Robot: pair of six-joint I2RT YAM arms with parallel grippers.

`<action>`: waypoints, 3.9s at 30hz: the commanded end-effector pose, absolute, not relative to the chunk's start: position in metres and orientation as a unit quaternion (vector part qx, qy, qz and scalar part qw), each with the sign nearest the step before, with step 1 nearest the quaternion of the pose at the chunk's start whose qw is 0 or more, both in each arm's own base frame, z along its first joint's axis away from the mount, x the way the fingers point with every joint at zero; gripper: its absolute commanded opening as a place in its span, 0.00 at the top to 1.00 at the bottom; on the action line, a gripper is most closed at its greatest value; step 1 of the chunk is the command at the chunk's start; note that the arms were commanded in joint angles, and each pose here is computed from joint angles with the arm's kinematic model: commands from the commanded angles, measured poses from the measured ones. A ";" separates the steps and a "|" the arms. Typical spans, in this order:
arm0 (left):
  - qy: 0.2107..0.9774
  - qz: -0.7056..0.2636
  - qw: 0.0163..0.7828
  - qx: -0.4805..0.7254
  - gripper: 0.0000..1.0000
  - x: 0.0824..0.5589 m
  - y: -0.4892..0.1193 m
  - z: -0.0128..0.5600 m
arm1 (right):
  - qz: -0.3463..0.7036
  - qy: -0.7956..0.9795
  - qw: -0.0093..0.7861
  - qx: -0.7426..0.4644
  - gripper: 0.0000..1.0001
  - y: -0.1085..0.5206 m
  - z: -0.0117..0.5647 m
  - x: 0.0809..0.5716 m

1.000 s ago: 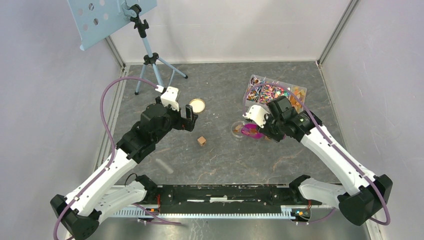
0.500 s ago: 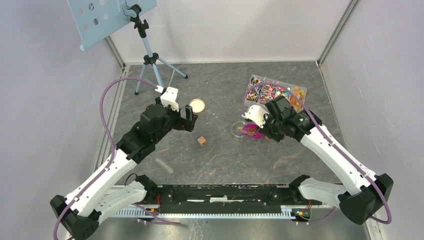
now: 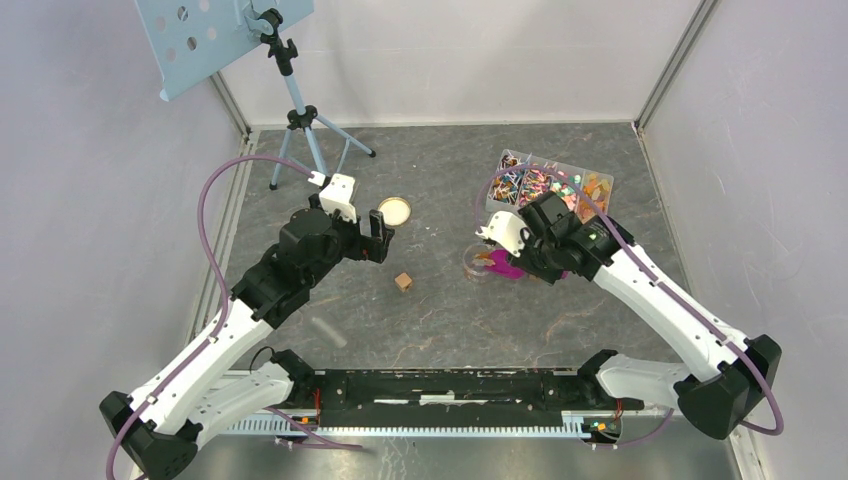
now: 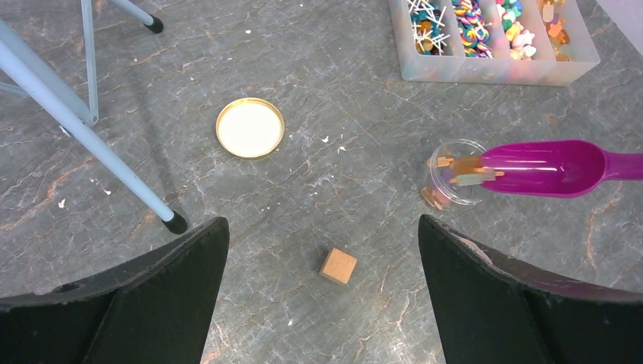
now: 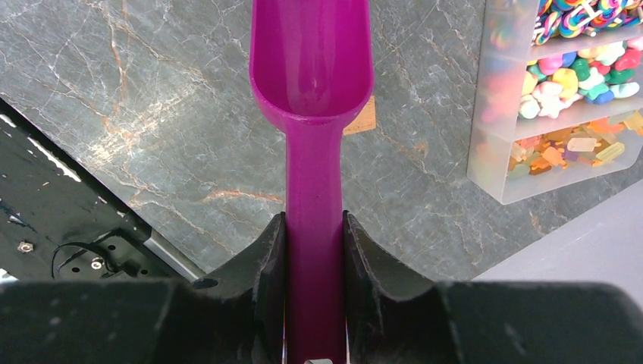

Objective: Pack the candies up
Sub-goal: Place the fake candies in the packing bottle, then scoop the fake candies from the storage box.

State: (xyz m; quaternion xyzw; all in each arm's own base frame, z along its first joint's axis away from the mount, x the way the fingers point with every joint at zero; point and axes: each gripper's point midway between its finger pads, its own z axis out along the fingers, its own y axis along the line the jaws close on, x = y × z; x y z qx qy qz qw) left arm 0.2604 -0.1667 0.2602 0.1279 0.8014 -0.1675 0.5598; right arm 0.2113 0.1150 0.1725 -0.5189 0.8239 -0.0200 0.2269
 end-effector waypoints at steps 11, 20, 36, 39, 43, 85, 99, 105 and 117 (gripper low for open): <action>0.787 -0.151 0.583 0.133 0.00 0.263 -0.161 0.271 | -0.042 0.824 0.247 -0.508 1.00 0.118 0.194 0.219; 0.789 -0.136 0.589 0.113 0.00 0.266 -0.152 0.272 | -0.042 0.816 0.261 -0.515 1.00 0.123 0.203 0.218; 0.783 -0.137 0.595 0.120 0.00 0.265 -0.152 0.272 | -0.065 0.764 0.462 -0.447 1.00 0.135 0.283 0.257; 0.782 -0.137 0.595 0.121 0.00 0.265 -0.153 0.272 | -0.095 0.748 0.502 -0.423 1.00 0.127 0.293 0.267; 0.782 -0.136 0.595 0.122 0.00 0.265 -0.152 0.272 | -0.131 0.757 0.545 -0.336 1.00 0.106 0.311 0.276; 0.784 -0.163 0.583 0.135 0.00 0.262 -0.165 0.267 | -0.117 0.977 0.173 0.030 1.00 -0.050 0.175 0.316; 0.784 -0.151 0.587 0.133 0.00 0.264 -0.160 0.267 | -0.100 0.986 0.126 0.034 1.00 -0.051 0.132 0.349; 0.782 -0.151 0.590 0.134 0.00 0.264 -0.160 0.269 | -0.095 0.983 0.150 0.042 1.00 -0.050 0.123 0.366; 0.779 -0.156 0.591 0.138 0.00 0.263 -0.161 0.270 | -0.099 0.978 0.180 0.039 1.00 -0.051 0.102 0.367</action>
